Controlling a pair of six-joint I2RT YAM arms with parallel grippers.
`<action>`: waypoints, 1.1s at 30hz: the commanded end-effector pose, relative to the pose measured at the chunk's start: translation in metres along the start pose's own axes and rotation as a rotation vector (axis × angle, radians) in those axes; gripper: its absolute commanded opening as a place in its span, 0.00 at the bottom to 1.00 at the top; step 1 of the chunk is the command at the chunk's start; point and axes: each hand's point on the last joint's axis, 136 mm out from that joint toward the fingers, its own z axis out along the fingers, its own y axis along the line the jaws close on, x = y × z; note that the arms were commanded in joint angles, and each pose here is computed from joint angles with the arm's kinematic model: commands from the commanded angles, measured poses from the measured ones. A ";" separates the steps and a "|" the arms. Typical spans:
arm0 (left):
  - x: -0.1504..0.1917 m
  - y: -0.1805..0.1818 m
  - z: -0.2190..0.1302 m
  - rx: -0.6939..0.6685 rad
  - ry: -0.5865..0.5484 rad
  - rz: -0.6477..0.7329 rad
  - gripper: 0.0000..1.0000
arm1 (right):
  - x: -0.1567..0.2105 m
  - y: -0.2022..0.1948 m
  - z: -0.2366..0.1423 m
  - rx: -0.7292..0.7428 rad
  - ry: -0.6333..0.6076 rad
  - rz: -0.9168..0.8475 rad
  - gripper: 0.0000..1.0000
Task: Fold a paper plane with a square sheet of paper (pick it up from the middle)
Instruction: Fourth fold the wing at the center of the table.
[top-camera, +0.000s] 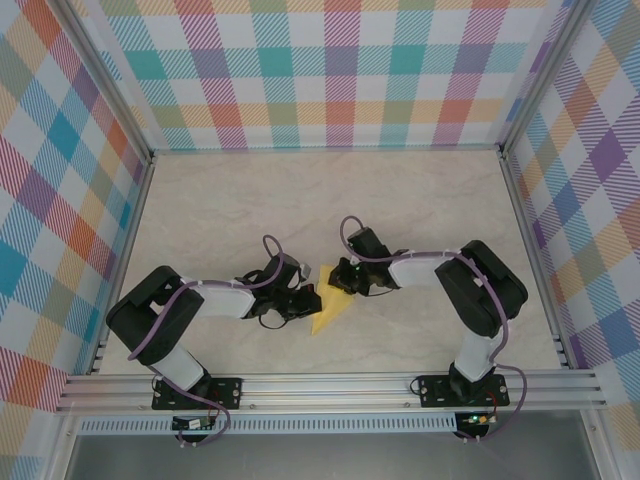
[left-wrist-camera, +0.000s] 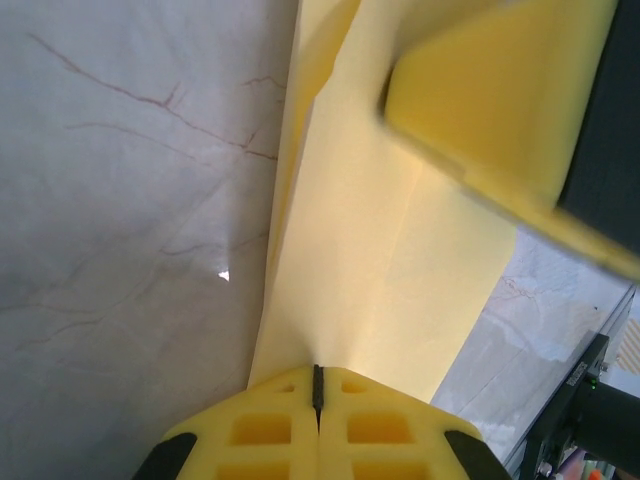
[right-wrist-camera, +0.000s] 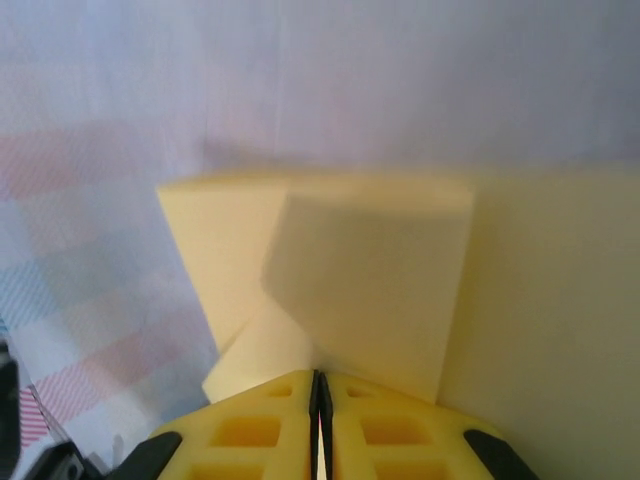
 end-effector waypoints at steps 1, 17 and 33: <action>0.051 0.095 0.001 -0.331 0.136 -0.105 0.00 | -0.041 -0.028 -0.004 0.093 -0.108 0.017 0.14; 0.053 0.095 0.000 -0.329 0.141 -0.097 0.00 | -0.092 -0.004 -0.038 0.031 -0.159 -0.024 0.15; 0.049 0.077 0.002 -0.267 0.147 -0.078 0.00 | 0.006 0.025 -0.010 -0.108 0.026 -0.048 0.09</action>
